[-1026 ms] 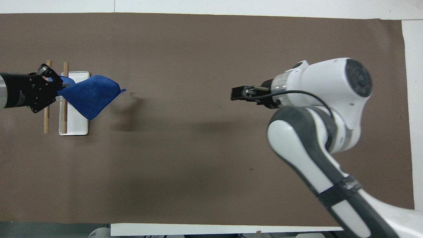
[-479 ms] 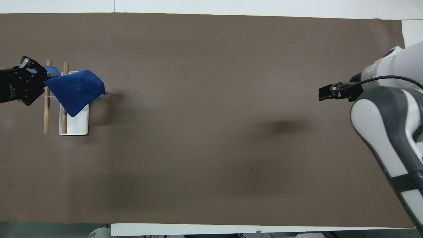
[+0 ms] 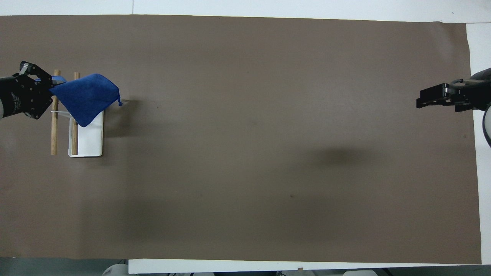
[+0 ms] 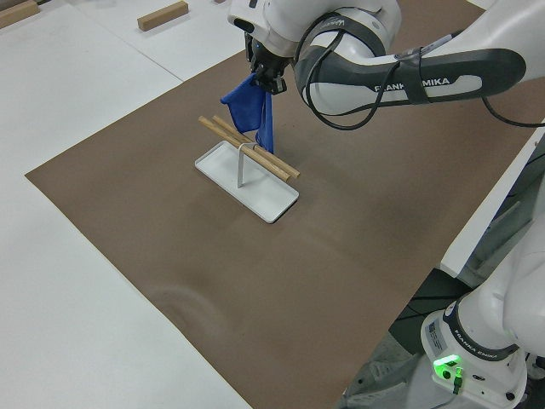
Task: Right arm passes towel to left arm to hang
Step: 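Drape the towel over the white rack with the left gripper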
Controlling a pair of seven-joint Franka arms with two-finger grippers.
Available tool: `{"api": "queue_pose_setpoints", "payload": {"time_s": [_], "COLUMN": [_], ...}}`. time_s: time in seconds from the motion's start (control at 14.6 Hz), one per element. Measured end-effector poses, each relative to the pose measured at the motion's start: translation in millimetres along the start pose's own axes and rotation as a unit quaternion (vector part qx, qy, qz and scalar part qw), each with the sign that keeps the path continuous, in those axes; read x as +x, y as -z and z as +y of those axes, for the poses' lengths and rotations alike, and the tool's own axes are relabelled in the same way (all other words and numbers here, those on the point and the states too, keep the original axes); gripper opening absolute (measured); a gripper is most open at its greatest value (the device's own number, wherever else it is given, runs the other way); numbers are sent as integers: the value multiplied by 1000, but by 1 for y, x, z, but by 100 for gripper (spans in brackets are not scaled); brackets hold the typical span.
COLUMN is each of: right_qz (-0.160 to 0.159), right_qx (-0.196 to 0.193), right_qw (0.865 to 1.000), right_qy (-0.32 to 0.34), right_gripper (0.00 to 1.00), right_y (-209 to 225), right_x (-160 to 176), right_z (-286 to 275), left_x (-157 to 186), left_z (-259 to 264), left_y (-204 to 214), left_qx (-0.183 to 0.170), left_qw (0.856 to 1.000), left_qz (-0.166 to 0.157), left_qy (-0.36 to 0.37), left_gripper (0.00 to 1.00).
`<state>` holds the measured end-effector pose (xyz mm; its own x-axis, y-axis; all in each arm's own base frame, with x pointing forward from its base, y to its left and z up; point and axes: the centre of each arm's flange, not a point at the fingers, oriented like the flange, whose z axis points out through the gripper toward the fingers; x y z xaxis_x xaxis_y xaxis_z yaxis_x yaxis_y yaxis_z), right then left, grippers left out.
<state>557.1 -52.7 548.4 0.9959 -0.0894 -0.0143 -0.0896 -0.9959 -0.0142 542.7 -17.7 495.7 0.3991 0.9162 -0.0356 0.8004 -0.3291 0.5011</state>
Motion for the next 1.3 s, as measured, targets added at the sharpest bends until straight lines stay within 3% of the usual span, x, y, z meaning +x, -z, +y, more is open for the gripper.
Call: {"api": "queue_pose_setpoints", "payload": {"time_s": [0.48,0.89,1.3], "right_qz": [-1,3,3], "right_qx": [-18,-17,-17], "right_qw": [1000,1000,1000], "right_qy": [9,9,10], "right_gripper": [100,100,100], "right_y": [-1,4,4], "right_x": [1,0,0], "right_z": [-3,-3,-4], "left_x": [17,47,75], "left_z": [22,18,5], "left_y": [-1,9,17], "left_qx": [-36,-37,-33], "left_qw": [996,990,988], "left_qz": [29,49,65], "left_qy": [-73,-128,-135], "left_gripper": [3,3,4]}}
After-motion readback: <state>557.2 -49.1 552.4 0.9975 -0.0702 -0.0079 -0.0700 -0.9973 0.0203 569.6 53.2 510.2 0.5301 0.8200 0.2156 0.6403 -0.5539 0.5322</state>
